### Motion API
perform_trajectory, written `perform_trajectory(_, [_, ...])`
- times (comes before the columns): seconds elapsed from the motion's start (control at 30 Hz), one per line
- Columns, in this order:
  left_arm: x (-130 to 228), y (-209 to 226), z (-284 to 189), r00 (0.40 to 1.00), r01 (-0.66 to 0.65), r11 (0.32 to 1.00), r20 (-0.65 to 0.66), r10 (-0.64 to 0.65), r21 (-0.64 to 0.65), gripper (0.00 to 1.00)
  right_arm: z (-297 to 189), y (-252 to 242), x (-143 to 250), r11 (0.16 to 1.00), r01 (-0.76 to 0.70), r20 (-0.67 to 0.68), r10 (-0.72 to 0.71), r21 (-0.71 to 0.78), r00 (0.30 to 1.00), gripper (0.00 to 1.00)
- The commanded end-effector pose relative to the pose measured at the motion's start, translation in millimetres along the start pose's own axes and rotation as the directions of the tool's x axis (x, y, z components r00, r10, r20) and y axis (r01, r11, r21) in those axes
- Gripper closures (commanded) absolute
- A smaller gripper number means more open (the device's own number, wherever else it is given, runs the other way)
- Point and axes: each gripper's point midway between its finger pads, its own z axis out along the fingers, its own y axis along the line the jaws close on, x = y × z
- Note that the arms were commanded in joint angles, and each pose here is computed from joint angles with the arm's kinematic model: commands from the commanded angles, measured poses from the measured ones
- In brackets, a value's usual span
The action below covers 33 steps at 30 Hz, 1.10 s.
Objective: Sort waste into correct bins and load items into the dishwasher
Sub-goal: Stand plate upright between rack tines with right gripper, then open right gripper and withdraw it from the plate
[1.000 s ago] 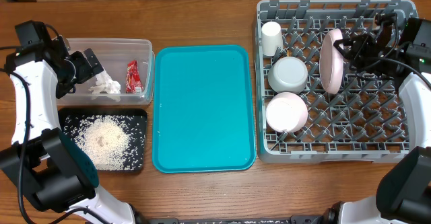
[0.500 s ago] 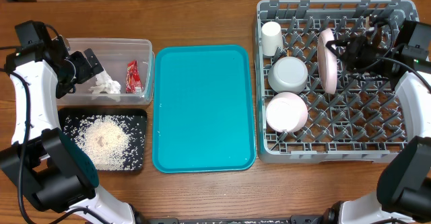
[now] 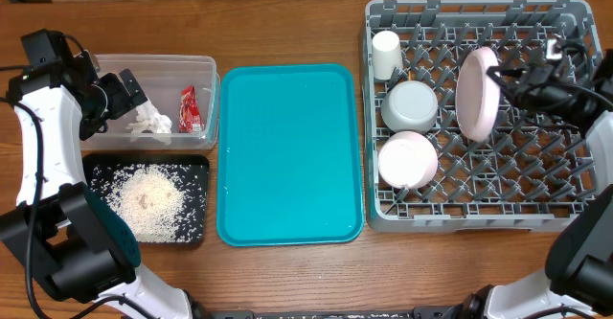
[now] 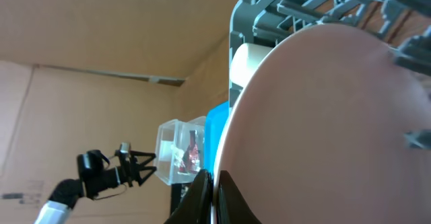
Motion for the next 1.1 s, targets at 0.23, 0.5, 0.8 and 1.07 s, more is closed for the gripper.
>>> perform_trajectory(0.23, [-7, -9, -16, 0.998, -0.038, 0.999, 0.045, 0.037, 0.006, 0.0, -2, 26, 1, 0.978, -0.061, -0.057, 0.05, -0.199, 0.997, 0.96])
perform_trajectory(0.5, [-7, -9, -16, 0.998, -0.038, 0.999, 0.045, 0.037, 0.006, 0.0, 0, 17, 6, 0.986, -0.046, -0.051, 0.038, -0.16, 0.998, 0.96])
perform_trajectory(0.8, [-7, -9, -16, 0.998, -0.038, 0.999, 0.045, 0.037, 0.006, 0.0, 2, 0, 11, 0.997, -0.034, -0.039, 0.031, -0.074, 0.999, 0.96])
perform_trajectory(1.07, [-7, -9, -16, 0.998, -0.038, 0.999, 0.045, 0.037, 0.006, 0.0, 2, 0, 11, 0.997, -0.035, -0.04, 0.032, -0.074, 0.999, 0.38])
